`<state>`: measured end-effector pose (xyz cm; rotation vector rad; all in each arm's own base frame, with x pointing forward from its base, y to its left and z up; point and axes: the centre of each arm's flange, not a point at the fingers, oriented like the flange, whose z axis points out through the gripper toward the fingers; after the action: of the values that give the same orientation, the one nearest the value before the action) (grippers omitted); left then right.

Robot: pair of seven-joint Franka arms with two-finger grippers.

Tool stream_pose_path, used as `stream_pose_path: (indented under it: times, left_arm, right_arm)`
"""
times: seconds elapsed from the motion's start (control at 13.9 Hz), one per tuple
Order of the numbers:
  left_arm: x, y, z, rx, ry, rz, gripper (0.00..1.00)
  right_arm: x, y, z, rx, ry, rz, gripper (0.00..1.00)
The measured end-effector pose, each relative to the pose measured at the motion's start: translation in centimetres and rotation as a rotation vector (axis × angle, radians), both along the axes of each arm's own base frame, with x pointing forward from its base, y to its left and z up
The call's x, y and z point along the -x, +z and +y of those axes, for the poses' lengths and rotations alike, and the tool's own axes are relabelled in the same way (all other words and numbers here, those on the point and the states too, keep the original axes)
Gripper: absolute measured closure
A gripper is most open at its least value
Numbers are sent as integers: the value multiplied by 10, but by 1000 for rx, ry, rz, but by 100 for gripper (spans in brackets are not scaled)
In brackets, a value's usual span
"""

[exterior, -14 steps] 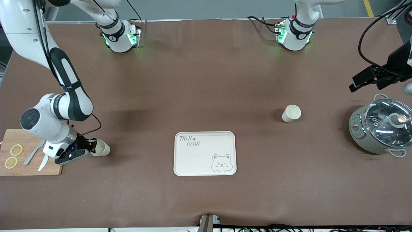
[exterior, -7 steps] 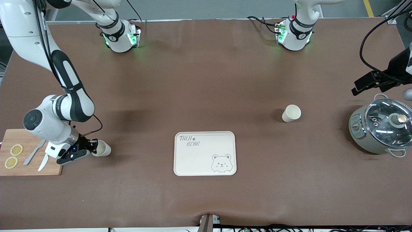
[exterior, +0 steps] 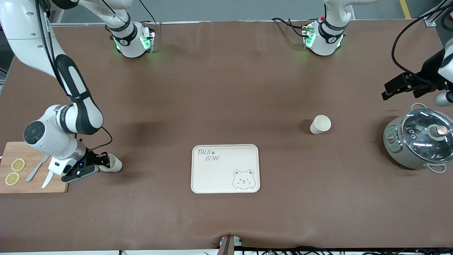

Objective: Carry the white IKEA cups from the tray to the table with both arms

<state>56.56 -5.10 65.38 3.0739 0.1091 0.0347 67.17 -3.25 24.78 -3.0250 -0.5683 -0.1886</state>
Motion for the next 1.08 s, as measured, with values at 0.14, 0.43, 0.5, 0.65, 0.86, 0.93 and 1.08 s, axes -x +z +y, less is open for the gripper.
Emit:
stream_pose_path:
  times: [0.14, 0.43, 0.5, 0.65, 0.86, 0.93, 1.08]
  left_arm:
    - [-4, 4, 4, 2, -13, -36, 0]
    - [-22, -9, 12, 5, -11, -69, 0]
    - [-25, -13, 15, 5, -11, -65, 0]
    - [-30, -20, 20, 4, -20, -63, 0]
    - [-33, -24, 20, 5, -32, -61, 0]
    - [-33, -24, 17, 5, -37, -61, 0]
    - [-32, -23, 10, 6, -52, -63, 0]
  right_arm:
    - [-10, 46, 10, -11, -7, 59, 18]
    - [8, 185, 41, -9, -45, 136, 0]
    - [22, 217, 43, -4, -57, 148, 0]
    - [50, 273, 43, 3, -110, 154, 0]
    - [84, 322, 39, 11, -165, 152, 0]
    - [93, 328, 35, 13, -180, 152, 0]
    - [106, 331, 30, 15, -214, 156, 0]
